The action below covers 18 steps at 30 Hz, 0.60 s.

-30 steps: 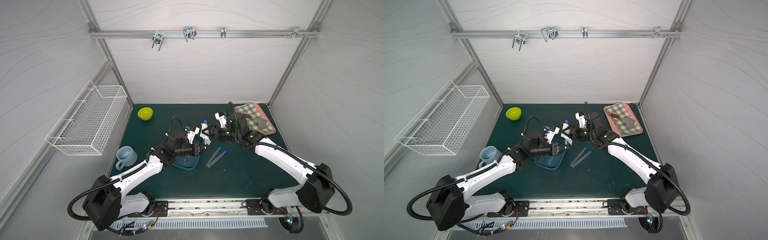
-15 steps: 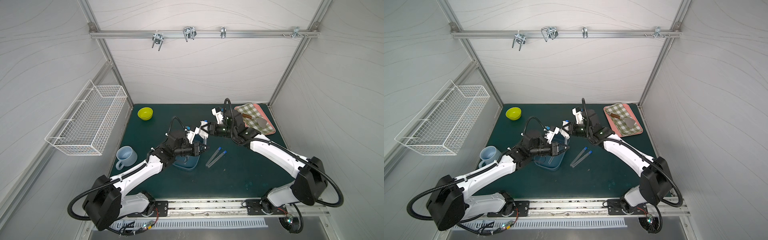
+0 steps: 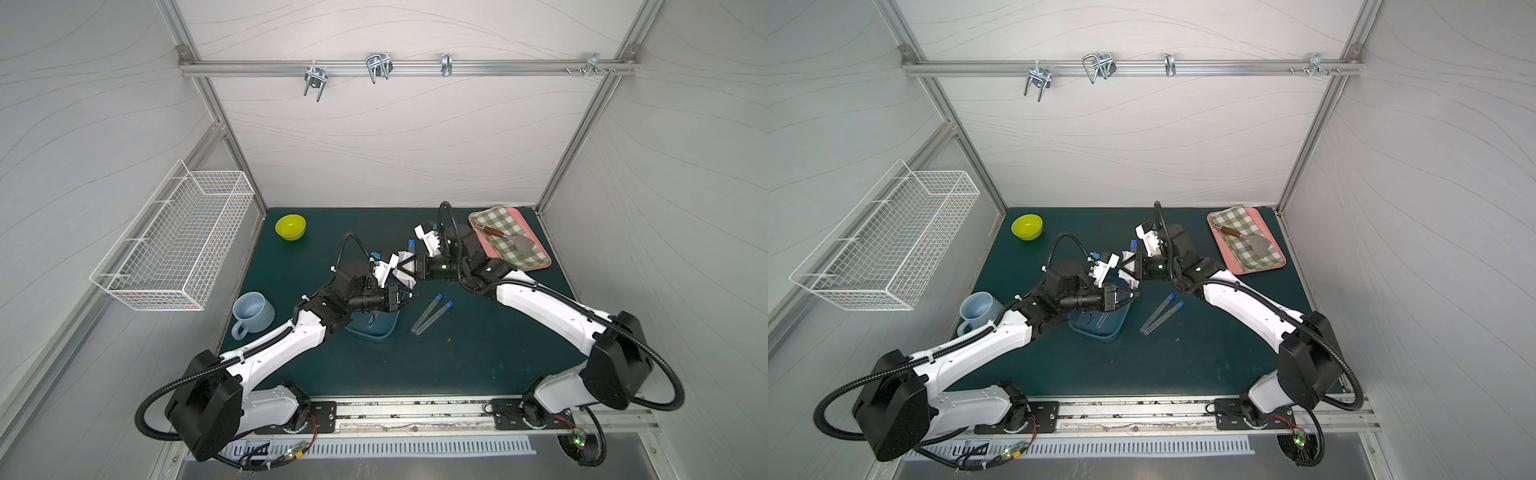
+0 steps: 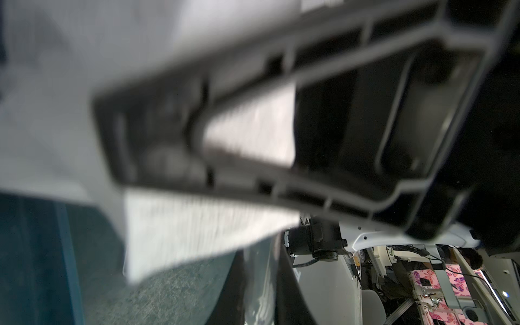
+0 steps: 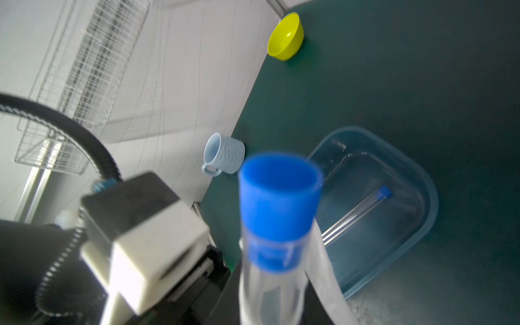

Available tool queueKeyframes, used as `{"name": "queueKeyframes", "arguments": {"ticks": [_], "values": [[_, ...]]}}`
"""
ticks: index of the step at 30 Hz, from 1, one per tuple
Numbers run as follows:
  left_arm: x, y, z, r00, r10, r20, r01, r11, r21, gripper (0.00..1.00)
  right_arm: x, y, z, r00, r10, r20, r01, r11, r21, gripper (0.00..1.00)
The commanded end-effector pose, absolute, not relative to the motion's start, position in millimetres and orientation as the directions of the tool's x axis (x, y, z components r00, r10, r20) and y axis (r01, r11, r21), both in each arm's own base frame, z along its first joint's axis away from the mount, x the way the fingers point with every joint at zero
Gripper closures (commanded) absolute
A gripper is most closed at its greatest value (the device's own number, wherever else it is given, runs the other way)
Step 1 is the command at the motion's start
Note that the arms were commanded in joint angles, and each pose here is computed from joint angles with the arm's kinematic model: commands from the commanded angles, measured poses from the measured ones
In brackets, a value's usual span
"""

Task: Wipe the exteriors of test tubes
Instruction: Wipe the dirt from the test tube.

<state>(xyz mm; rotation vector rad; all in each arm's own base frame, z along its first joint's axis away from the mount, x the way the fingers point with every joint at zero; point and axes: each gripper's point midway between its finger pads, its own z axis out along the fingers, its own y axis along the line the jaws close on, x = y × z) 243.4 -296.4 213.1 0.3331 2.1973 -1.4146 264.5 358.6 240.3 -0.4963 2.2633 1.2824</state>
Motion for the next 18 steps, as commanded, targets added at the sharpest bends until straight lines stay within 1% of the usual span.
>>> {"name": "queueKeyframes", "arguments": {"ticks": [1,4,7,12,18], "values": [[247,-297,232,-0.814,-0.092,-0.573,0.498,0.397,-0.771,0.94,245,355,233,-0.820,-0.102,-0.563,-0.531,0.502,0.683,0.77],[247,-297,231,-0.816,-0.089,-0.571,0.497,0.397,-0.772,0.94,244,352,229,-0.822,-0.092,-0.562,-0.522,0.514,0.680,0.77],[247,-297,231,-0.816,-0.089,-0.571,0.497,0.397,-0.772,0.94,254,350,237,-0.811,-0.075,-0.580,-0.527,0.522,0.670,0.77],[245,-296,229,-0.818,-0.086,-0.569,0.496,0.396,-0.773,0.94,285,349,263,-0.782,-0.043,-0.622,-0.552,0.509,0.660,0.78],[245,-297,230,-0.817,-0.087,-0.569,0.497,0.394,-0.773,0.94,313,349,277,-0.767,-0.026,-0.641,-0.569,0.488,0.661,0.78]]}}
